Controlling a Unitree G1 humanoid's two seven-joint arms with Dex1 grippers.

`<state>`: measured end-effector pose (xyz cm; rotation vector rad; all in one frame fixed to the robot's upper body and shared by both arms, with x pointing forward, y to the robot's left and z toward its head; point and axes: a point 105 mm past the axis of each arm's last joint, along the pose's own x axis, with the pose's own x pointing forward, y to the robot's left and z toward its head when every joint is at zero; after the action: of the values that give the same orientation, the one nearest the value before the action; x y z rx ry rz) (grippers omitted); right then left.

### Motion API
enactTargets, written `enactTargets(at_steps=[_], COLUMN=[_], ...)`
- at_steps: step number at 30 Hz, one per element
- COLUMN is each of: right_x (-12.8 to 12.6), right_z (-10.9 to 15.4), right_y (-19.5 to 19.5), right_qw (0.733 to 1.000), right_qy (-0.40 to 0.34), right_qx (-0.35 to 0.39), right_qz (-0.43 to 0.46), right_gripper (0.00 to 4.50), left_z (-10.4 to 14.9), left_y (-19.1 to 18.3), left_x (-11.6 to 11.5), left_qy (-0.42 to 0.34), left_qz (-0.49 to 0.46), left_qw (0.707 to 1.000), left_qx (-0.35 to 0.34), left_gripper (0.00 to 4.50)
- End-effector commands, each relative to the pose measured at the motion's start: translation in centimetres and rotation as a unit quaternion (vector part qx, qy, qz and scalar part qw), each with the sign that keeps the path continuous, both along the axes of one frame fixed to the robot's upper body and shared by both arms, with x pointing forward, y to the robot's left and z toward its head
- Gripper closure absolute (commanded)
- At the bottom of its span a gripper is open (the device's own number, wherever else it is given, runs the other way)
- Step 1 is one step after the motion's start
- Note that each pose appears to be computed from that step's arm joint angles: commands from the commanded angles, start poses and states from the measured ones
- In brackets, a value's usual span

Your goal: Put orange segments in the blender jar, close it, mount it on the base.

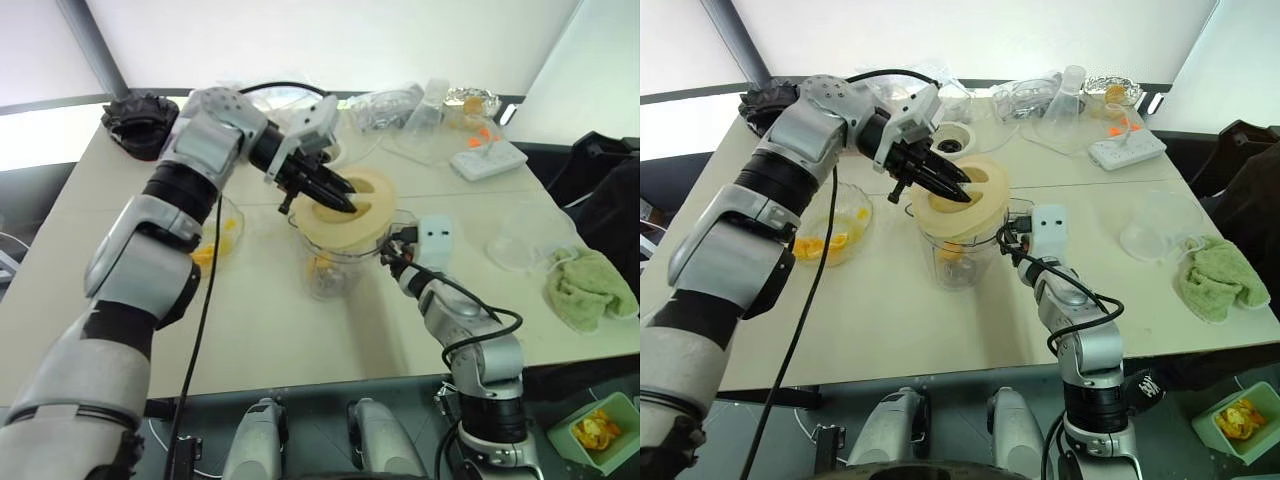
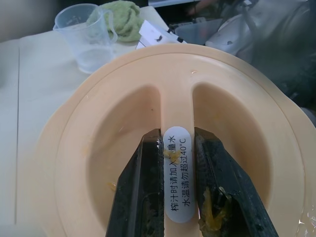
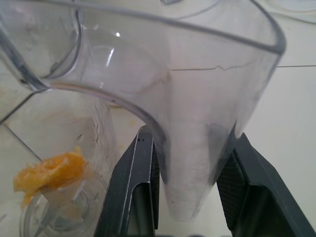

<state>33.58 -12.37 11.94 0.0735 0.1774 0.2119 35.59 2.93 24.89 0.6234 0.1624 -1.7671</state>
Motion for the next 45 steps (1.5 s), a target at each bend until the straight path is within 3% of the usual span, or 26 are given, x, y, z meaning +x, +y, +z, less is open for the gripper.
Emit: enactTargets(at_steps=[1, 13, 28, 41, 45], right_x=[0.2, -0.7, -1.1, -1.5, -1.5], right_z=[2.3, 3.6, 5.4, 5.5, 5.6], right_y=[-0.1, 0.8, 0.6, 0.6, 0.7], right_qw=[0.999, 0.996, 0.992, 0.992, 0.992], right_qy=[-0.040, -0.075, -0.106, -0.110, -0.111], right_qx=[0.017, 0.041, 0.059, 0.059, 0.059], right_qz=[0.000, 0.017, 0.021, 0.017, 0.018], right_gripper=[3.31, 3.31, 3.31, 3.31, 3.31], left_z=[-0.3, -3.7, -6.8, -10.1, -10.1], left_y=[0.2, 1.0, 2.0, 2.6, 2.5], left_x=[-0.4, 1.1, 1.7, 0.8, 0.6], left_qy=[-0.009, -0.042, -0.015, -0.008, 0.009], left_qz=[-0.013, 0.003, 0.040, 0.110, 0.141], left_qw=[1.000, 0.997, 0.993, 0.985, 0.983], left_qx=[0.011, 0.067, 0.111, 0.134, 0.121], left_gripper=[4.24, 4.24, 4.24, 4.24, 4.24])
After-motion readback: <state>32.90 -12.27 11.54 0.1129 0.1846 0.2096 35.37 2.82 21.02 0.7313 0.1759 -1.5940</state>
